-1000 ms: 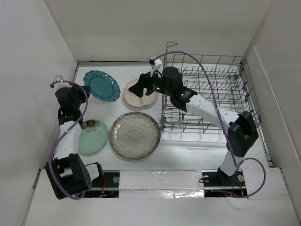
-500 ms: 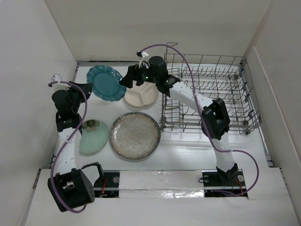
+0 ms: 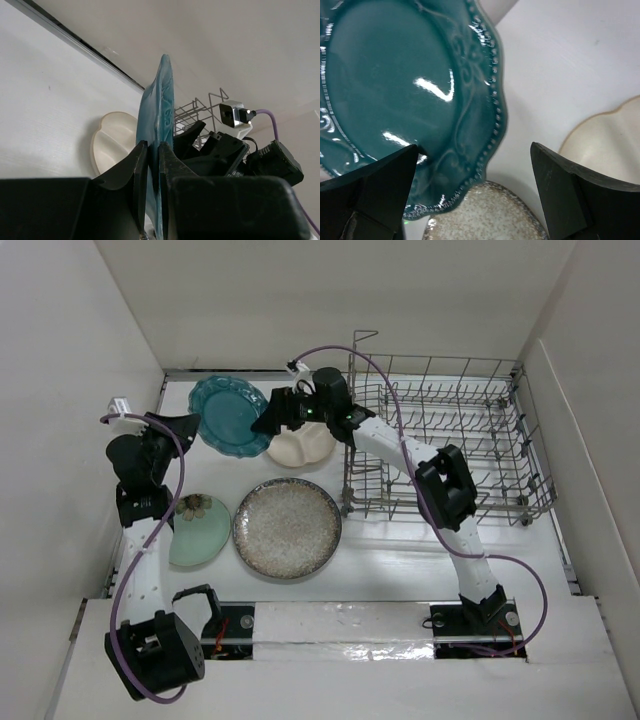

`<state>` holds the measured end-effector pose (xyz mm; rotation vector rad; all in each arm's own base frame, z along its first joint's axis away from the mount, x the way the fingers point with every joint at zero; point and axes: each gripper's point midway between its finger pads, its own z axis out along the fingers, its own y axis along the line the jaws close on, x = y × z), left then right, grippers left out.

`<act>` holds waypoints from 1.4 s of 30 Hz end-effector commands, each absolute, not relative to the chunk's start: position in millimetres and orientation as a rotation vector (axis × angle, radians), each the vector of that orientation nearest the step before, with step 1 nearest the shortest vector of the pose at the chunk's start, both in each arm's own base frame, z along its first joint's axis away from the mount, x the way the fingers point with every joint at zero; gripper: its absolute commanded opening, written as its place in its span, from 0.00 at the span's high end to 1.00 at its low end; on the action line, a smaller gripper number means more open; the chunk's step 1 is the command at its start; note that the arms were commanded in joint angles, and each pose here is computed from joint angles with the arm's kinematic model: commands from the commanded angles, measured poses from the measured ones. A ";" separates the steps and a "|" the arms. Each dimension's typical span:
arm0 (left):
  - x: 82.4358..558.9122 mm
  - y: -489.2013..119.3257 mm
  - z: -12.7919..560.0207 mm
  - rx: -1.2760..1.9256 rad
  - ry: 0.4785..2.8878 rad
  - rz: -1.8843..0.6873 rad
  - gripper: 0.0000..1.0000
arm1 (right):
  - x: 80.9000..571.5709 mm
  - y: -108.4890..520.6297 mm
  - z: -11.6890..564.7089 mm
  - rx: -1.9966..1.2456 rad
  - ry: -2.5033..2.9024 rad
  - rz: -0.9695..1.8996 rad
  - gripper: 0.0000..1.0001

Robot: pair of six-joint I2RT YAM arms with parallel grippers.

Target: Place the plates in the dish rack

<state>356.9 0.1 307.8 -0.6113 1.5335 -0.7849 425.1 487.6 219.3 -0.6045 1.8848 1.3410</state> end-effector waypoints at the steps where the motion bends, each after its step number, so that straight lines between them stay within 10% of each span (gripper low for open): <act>1: 333.6 -18.9 403.4 -0.399 1.281 -0.887 1.00 | 404.4 498.6 272.1 -0.689 1.676 1.528 0.02; 6: 329.4 -24.3 397.7 -0.391 1.293 -0.916 1.00 | 380.6 497.6 295.0 -0.728 1.576 1.686 0.12; 13: 326.2 -28.5 391.7 -0.374 1.313 -0.925 1.00 | 359.8 484.2 339.8 -0.740 1.445 1.730 0.84; 16: 327.6 -25.4 382.5 -0.407 1.341 -0.906 1.00 | 354.5 477.4 359.0 -0.728 1.408 1.717 0.99; 19: 323.4 -21.0 376.5 -0.427 1.351 -0.859 0.87 | 347.7 468.9 385.2 -0.716 1.359 1.701 1.00; 24: 310.2 -10.0 380.8 -0.420 1.329 -0.723 0.38 | 340.5 451.2 429.3 -0.669 1.278 1.685 1.00; 30: 294.5 -4.1 395.7 -0.417 1.296 -0.642 0.23 | 335.1 412.9 485.2 -0.535 1.151 1.708 1.00; 38: 266.6 -36.1 413.0 -0.269 1.279 -0.712 0.31 | 391.2 319.1 503.7 -0.304 1.181 1.447 1.00; 42: 257.5 -67.1 394.3 -0.137 1.341 -0.858 0.71 | 431.5 215.3 508.8 -0.166 1.220 1.114 1.00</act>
